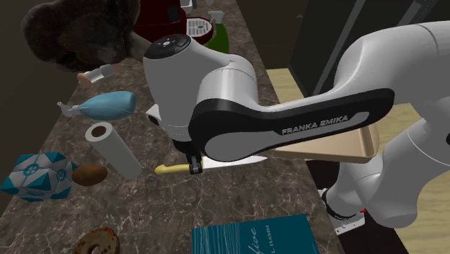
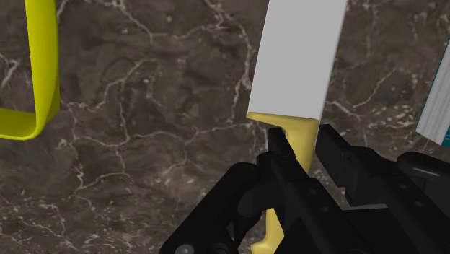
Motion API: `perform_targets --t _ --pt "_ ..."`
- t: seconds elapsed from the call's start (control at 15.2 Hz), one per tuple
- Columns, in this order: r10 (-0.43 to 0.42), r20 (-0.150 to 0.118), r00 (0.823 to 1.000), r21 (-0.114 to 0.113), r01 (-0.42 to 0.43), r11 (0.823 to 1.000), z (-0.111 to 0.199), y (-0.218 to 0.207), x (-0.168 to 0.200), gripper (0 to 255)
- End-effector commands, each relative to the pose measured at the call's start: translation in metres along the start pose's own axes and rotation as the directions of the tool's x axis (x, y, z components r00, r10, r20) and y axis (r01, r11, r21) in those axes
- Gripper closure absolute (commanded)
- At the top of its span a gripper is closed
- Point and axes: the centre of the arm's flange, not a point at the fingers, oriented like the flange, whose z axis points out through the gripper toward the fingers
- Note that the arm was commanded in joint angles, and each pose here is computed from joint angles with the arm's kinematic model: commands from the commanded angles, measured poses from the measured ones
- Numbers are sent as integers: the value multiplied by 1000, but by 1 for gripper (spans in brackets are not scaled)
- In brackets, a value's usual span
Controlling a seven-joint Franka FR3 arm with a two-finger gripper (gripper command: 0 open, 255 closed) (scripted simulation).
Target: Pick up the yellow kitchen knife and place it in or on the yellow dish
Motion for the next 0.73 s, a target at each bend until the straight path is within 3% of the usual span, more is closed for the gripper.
perform_targets --t 0.0,0.46,0.66 --pt "0 0 1000 0 0 1000 -11 -1 -2 255" --pt "0 0 1000 0 0 1000 -48 -2 -2 255" --pt "0 0 1000 0 0 1000 -51 37 -11 255"
